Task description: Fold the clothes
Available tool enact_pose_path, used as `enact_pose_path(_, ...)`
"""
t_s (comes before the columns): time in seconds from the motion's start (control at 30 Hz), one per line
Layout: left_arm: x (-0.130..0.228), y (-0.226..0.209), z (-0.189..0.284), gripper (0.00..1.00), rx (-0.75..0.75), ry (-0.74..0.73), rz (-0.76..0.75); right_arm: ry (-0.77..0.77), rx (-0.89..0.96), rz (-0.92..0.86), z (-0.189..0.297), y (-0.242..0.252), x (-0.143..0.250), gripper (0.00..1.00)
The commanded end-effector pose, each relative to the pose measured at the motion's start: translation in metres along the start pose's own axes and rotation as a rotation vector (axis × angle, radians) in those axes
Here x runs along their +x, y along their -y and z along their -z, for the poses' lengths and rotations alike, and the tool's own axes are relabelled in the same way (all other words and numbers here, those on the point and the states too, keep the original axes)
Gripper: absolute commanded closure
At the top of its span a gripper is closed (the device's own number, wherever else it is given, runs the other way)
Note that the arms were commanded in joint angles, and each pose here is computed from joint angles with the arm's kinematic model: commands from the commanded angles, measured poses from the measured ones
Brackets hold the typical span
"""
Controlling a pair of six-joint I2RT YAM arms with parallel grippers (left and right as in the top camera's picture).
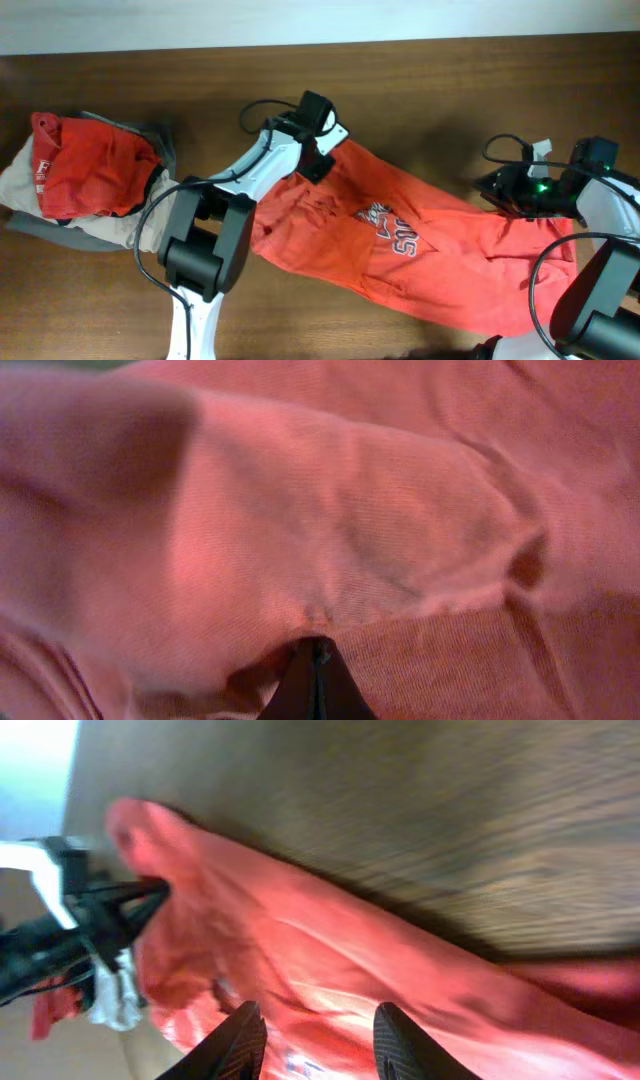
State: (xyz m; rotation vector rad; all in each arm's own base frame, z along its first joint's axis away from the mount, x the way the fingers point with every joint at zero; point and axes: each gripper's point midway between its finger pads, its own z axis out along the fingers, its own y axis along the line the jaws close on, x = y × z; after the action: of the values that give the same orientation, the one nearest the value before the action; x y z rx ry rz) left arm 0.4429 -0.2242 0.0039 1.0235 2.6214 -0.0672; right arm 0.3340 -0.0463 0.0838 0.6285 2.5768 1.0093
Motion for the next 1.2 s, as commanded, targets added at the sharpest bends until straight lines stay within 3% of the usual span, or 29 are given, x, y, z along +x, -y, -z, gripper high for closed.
enact_pose_path(0.0,0.046,-0.053,-0.031,1.0,-0.122,-0.119,0.236,0.018,0.153,-0.062,0.004,0.025,-0.002,0.6)
enact_pose_path(0.27,0.07,-0.086,-0.03,1.0,-0.145,-0.151,0.429,0.059,0.388,-0.22,0.011,0.061,-0.002,0.61)
enact_pose_path(0.5,0.069,-0.078,-0.03,1.0,-0.13,-0.158,0.423,0.056,0.415,-0.035,-0.016,0.034,-0.009,0.58)
enact_pose_path(0.57,0.069,-0.075,-0.03,1.0,-0.127,-0.163,0.417,0.079,0.582,-0.05,-0.015,0.046,-0.006,0.57)
enact_pose_path(0.6,0.069,-0.074,-0.03,1.0,-0.13,-0.167,0.415,0.13,0.787,-0.089,-0.004,0.062,-0.003,0.55)
enact_pose_path(0.7,0.07,-0.075,-0.03,1.0,-0.13,-0.168,0.417,0.188,0.939,-0.124,0.009,0.07,-0.001,0.54)
enact_pose_path(1.07,0.091,-0.092,-0.026,1.0,-0.185,-0.219,0.556,0.276,1.004,-0.277,0.046,0.105,-0.01,0.56)
enact_pose_path(1.17,0.097,-0.098,-0.024,1.0,-0.188,-0.227,0.579,0.226,0.872,-0.254,0.037,0.101,-0.015,0.56)
